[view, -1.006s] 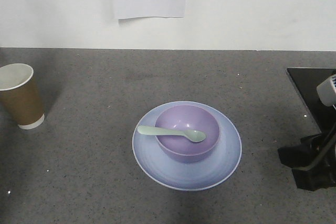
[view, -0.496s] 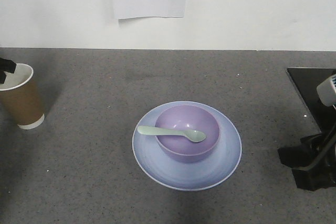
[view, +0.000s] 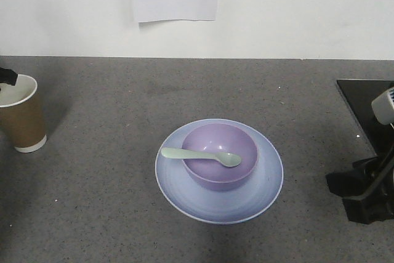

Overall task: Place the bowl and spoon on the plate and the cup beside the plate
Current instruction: 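Grasp the brown paper cup rim with the left gripper and move it beside the plate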

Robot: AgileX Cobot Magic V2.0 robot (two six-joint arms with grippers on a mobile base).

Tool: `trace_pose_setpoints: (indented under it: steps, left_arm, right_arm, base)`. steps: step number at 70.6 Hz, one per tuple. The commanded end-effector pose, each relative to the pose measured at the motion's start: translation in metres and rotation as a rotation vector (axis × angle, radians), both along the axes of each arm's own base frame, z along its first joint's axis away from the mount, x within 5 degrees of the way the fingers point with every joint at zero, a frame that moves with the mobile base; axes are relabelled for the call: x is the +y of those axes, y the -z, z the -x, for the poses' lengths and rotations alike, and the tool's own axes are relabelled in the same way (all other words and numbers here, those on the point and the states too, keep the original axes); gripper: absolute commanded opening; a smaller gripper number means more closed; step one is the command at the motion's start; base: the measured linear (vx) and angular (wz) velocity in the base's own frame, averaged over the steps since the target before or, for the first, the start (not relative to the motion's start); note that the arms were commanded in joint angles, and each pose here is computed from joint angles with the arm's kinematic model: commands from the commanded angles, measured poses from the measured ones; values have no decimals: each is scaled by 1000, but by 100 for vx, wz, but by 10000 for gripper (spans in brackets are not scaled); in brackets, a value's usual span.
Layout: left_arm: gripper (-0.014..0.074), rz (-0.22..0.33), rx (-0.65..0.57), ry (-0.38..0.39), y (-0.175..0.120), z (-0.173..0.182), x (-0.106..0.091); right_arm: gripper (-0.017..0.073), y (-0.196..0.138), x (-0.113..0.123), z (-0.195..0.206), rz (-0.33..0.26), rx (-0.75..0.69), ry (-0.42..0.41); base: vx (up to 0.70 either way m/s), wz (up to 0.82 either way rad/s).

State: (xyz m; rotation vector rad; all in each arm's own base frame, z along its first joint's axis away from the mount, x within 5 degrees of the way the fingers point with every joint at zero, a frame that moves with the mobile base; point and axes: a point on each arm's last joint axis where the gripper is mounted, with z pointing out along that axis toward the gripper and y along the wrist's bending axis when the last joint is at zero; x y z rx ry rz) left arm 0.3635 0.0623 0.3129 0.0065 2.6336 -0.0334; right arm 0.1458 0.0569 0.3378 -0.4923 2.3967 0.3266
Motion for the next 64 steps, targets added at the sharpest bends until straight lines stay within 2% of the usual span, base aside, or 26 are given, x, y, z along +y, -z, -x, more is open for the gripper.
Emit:
trace_pose_setpoints:
  steps: [1, 12, 32, 40, 49, 64]
  left_arm:
    - [-8, 33, -106, 12, -41, 18, -10]
    - [-8, 124, -161, 118, -66, 37, -30]
    - [-8, 144, -158, 297, -78, 50, -83]
    - [-8, 150, -147, 362, -76, 52, -104]
    - [-8, 153, -118, 424, -60, 55, -124]
    - [-8, 171, -105, 452, -28, 57, -146]
  right_arm:
    - [342, -12, 0, -2, -26, -78, 9]
    - [342, -12, 0, -2, -26, -78, 9]
    - [342, -12, 0, -2, -26, -78, 9]
    - [342, -12, 0, -2, -26, -78, 9]
    - [342, -12, 0, -2, -26, -78, 9]
    - [342, -12, 0, -2, -26, -78, 9]
  base:
    - [0, 0]
    - [0, 0]
    - [0, 0]
    - [0, 0]
    - [0, 0]
    - [0, 0]
